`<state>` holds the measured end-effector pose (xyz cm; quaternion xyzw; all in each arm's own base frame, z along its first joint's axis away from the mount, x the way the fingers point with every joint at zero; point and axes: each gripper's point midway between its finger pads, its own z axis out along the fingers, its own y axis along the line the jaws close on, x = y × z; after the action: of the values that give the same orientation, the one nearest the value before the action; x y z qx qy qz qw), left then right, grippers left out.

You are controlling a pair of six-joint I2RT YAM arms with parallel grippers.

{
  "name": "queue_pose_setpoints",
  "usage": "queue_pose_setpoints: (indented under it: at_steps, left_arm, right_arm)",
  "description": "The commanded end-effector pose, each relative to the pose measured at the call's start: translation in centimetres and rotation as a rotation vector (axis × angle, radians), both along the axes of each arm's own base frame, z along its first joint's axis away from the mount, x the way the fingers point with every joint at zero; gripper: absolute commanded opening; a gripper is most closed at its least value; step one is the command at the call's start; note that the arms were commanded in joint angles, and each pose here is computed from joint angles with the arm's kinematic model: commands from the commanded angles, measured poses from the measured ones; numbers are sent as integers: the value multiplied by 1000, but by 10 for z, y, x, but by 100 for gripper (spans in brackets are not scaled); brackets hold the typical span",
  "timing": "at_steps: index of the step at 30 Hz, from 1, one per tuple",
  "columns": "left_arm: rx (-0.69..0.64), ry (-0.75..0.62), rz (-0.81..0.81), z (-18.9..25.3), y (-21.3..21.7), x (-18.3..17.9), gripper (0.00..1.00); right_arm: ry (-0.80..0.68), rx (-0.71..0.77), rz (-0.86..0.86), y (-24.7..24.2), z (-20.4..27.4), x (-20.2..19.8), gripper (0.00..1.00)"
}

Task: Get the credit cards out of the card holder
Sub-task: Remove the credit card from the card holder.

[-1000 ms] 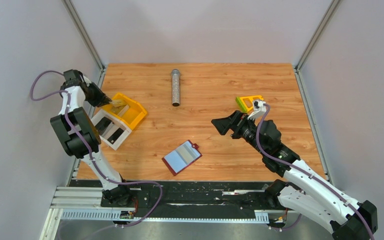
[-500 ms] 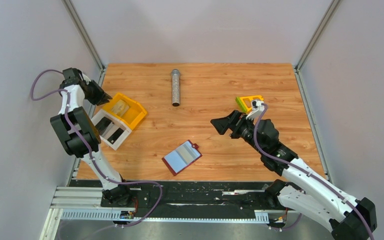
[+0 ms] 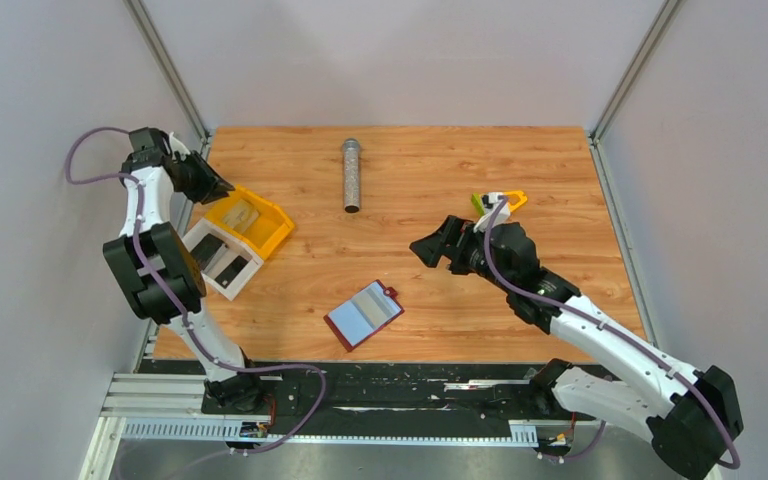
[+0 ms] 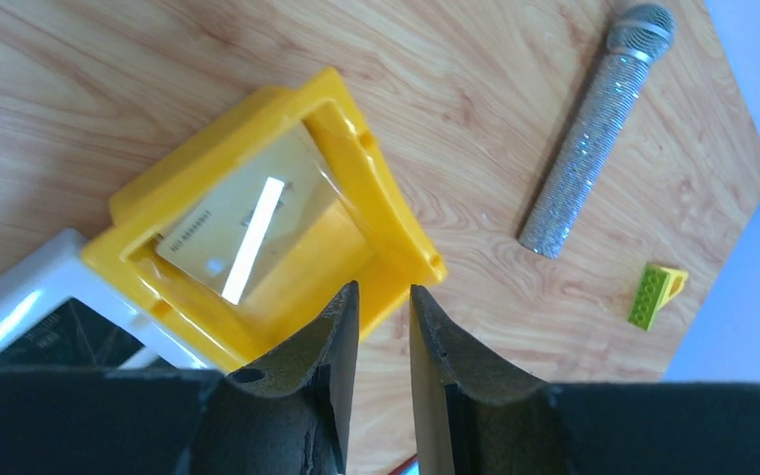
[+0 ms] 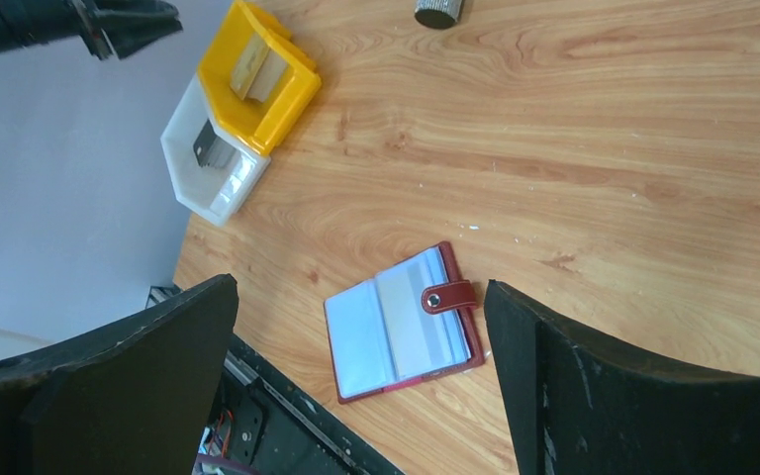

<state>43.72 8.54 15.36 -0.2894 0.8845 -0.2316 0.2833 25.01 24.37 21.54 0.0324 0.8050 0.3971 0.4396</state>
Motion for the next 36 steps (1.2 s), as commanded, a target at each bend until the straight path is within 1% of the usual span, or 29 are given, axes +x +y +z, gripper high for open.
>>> queue_pose_setpoints:
  at_steps: [1,5,8,9,10,11,12,13,14,15,16,18,23,27,30,31,32,33,36]
  left_arm:
    - [35,-117,-98,53,-31,-12,33]
    - [7,-144,-181,62,-63,-33,33]
    - [-6,-151,-242,63,-90,-58,33]
    - [-5,-173,-261,70,-97,-65,33]
    - [-29,-156,-296,62,-111,-74,33]
    - [-29,-170,-313,66,-119,-82,33]
    - [-46,-151,-343,58,-132,-91,33]
    - [-51,-173,-361,64,-139,-98,33]
    - [-68,-155,-387,56,-151,-107,32]
    - [-77,-179,-411,62,-161,-114,32]
    - [-95,-157,-419,52,-167,-123,32]
    - [-129,-164,-446,51,-184,-138,30]
    - [-162,-142,-548,36,-220,-177,29]
    - [-197,-116,-564,20,-232,-197,29]
    - [-240,-121,-561,12,-244,-204,28]
    - [-255,-100,-580,4,-250,-213,27]
    - [-269,-104,-580,3,-255,-213,27]
    - [-275,-82,-598,-5,-261,-220,26]
    - [-298,-70,-600,-15,-273,-223,24]
  right_arm:
    - [35,-28,85,12,1,-6,97]
    - [102,-57,125,19,-17,-9,94]
    - [155,-97,181,26,-34,-13,89]
    - [175,-110,211,30,-40,-15,86]
    - [190,-123,244,33,-45,-18,84]
    - [209,-134,270,36,-50,-20,81]
    - [226,-145,288,39,-55,-22,78]
    - [240,-154,300,41,-60,-23,75]
    - [251,-160,312,43,-64,-24,72]
    - [251,-158,336,47,-66,-26,69]
    - [232,-140,375,53,-65,-28,68]
    - [227,-98,460,63,-65,-38,66]
    - [251,-99,512,77,-75,-44,65]
    - [275,-118,519,83,-86,-45,64]
    - [293,-149,508,86,-98,-42,63]
    - [301,-158,504,86,-102,-42,63]
    - [307,-165,500,86,-106,-41,63]
    - [314,-170,498,87,-109,-40,62]
    - [323,-181,499,90,-116,-39,60]
